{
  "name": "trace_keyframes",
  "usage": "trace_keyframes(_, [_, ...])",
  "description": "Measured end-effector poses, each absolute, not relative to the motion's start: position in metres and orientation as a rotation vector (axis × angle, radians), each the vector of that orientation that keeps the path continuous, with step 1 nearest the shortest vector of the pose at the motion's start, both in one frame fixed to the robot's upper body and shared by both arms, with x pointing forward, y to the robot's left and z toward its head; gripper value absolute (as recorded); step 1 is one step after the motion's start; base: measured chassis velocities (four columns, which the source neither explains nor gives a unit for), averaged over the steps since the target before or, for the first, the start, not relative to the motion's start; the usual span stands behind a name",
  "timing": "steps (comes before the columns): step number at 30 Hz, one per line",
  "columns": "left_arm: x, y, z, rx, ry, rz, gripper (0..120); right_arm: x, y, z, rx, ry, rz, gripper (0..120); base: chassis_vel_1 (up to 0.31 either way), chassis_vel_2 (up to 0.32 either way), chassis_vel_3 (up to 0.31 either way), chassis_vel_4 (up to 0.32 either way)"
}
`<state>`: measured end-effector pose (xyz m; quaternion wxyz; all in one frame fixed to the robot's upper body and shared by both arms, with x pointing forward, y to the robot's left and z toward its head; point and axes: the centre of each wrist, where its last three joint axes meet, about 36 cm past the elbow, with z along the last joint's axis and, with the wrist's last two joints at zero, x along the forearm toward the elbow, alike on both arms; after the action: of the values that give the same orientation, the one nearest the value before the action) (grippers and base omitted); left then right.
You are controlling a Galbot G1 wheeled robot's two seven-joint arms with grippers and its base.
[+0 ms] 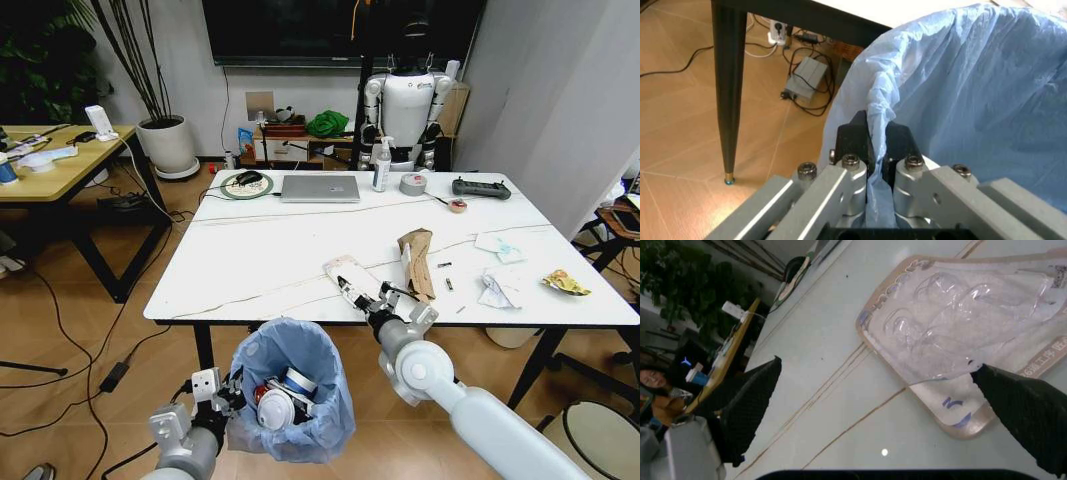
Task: Pick up the trash bin and place the trash from the table into it.
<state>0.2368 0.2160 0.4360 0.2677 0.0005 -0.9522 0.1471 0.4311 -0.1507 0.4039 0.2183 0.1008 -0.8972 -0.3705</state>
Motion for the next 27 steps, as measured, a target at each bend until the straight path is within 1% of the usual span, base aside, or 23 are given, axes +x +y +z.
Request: trace_keyframes(27, [0.236, 0.216, 0.437, -0.003, -2.569, 0.402, 0, 0.443, -0.147, 0.395, 0.264, -2.483, -1.035, 100, 0.0, 0.0, 0.0, 0.0])
